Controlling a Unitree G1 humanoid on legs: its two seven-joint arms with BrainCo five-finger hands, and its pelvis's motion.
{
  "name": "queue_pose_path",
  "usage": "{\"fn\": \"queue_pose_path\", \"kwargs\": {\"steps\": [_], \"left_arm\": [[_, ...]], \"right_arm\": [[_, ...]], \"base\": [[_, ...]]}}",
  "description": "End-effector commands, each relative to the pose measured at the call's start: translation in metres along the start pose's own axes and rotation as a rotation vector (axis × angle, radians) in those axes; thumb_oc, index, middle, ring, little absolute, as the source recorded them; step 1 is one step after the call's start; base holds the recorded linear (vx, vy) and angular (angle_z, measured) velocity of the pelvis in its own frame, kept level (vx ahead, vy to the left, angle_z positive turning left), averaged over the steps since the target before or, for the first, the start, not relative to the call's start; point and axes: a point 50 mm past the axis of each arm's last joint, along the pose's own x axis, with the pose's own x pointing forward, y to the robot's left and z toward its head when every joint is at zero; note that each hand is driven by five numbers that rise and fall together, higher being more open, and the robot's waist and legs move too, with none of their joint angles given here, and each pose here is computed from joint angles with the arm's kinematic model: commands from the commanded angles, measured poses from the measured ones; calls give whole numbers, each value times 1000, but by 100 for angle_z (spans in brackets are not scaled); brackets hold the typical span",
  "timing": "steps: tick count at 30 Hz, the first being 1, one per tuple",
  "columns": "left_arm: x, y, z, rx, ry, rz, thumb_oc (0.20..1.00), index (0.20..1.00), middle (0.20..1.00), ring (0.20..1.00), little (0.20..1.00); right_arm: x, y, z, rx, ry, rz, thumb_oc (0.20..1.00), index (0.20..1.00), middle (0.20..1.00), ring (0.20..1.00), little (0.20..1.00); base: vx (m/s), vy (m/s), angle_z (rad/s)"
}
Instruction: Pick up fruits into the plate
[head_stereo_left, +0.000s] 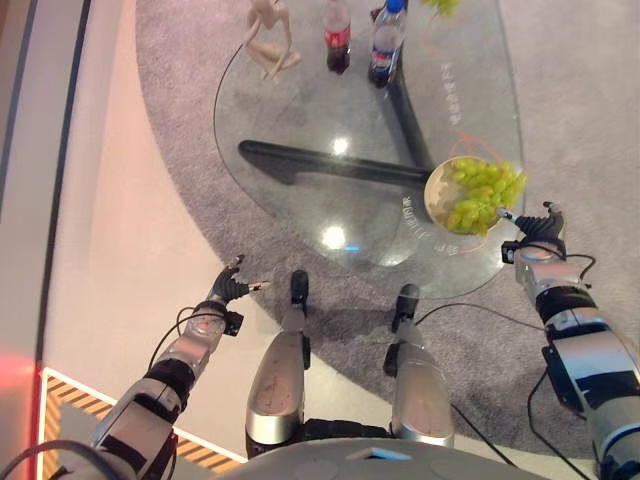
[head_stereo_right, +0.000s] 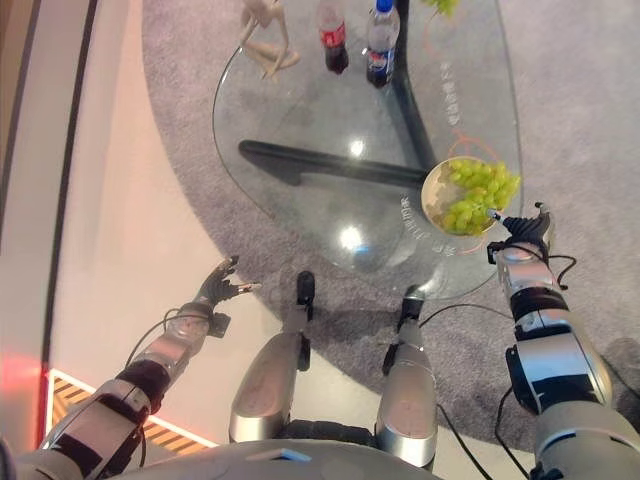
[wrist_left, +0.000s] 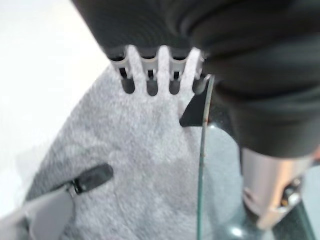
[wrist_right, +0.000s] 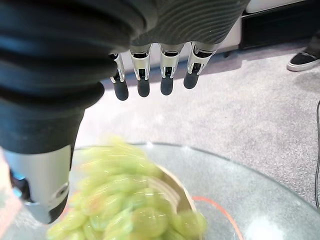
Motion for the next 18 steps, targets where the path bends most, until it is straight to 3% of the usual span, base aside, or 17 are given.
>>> {"fn": "queue_pose_path", "kwargs": {"steps": [1,12,18], "left_arm": [[-5,-2,-26,-89,116,-11,1000,1000,1000,1000,1000],[-51,-26,-109,-238,437,-94,1000,1000,1000,1000,1000],[-76,-38,-140,-236,582,-129,1000,1000,1000,1000,1000]], "right_arm": [[-7,0,-18,35,-11,-10,1000,1000,1000,1000,1000],[-106,49,-179,153,397,429,1000,1000,1000,1000,1000],[-153,53,-232,17,592,554,1000,1000,1000,1000,1000]], "base": [[85,-10,-2],[166,-4,3],[147,41,1]]}}
